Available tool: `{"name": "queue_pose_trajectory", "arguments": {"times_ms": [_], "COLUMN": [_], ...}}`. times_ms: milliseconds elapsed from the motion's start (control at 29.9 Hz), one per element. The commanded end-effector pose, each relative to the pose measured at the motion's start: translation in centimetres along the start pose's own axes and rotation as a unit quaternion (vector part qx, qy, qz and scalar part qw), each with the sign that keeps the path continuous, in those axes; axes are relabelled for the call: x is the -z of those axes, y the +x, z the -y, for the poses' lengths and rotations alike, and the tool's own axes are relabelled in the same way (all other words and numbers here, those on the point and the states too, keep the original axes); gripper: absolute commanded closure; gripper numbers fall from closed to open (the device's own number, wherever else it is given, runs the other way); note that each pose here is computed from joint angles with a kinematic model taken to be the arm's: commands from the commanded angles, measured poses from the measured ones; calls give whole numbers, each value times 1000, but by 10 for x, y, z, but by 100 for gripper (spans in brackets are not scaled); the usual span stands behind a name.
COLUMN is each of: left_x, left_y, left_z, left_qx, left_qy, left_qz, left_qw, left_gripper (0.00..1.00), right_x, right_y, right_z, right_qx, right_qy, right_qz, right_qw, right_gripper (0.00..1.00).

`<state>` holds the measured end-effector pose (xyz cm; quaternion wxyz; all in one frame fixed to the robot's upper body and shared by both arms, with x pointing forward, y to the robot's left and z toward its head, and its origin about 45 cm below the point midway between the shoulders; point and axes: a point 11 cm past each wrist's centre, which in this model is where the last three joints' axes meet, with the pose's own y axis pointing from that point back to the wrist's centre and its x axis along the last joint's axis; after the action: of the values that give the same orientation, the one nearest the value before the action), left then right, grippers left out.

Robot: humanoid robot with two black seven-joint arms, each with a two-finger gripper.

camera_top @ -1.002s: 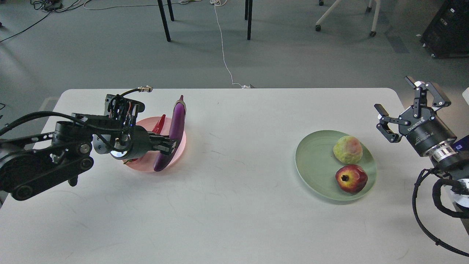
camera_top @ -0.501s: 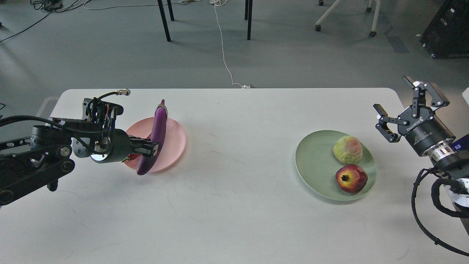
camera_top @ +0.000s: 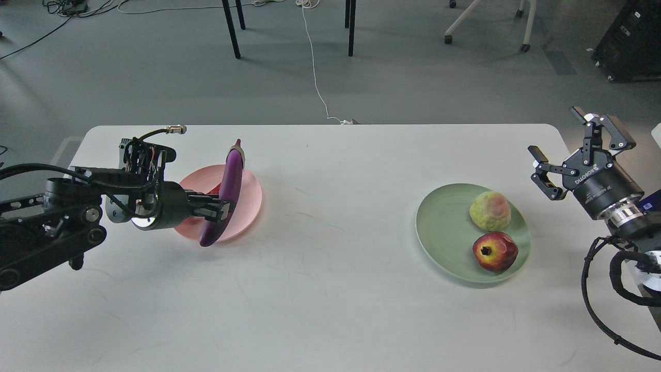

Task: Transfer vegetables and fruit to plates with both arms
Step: 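Lower the eggplant onto the pink plate and open the gripper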

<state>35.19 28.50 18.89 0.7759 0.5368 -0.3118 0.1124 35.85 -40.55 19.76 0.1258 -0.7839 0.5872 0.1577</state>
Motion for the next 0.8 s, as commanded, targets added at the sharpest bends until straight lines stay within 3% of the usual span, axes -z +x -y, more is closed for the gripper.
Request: {"name": "queue_pose_trajectory", "arguments": {"times_ms": [0, 200, 234, 301, 334, 601, 768], "left_x": [5, 15, 16, 16, 16, 15, 11], "left_y": [-2, -3, -4, -5, -5, 3, 51], "left_z": [0, -6, -5, -5, -5, -8, -27], "left_qx": [3, 1, 2, -1, -3, -16, -90], "left_qy": [9, 24, 24, 23, 23, 20, 3], "left_qz": [2, 2, 1, -2, -3, -7, -29], "left_qw": [1000, 1000, 1000, 1000, 1000, 1000, 996], "left_gripper": [59, 54, 45, 10, 1, 0, 0], "right_x": [0, -1, -1, -1, 0, 0, 4], "right_y": [0, -1, -1, -1, 0, 0, -1], "right_z": [0, 0, 0, 0, 0, 0, 1], "right_qx": [0, 1, 1, 1, 0, 1, 2], "right_qy": [0, 0, 0, 0, 0, 0, 3], "right_qz": [0, 1, 1, 1, 0, 0, -2], "right_qw": [1000, 1000, 1000, 1000, 1000, 1000, 1000], "right_gripper": [2, 2, 2, 2, 2, 2, 2]}}
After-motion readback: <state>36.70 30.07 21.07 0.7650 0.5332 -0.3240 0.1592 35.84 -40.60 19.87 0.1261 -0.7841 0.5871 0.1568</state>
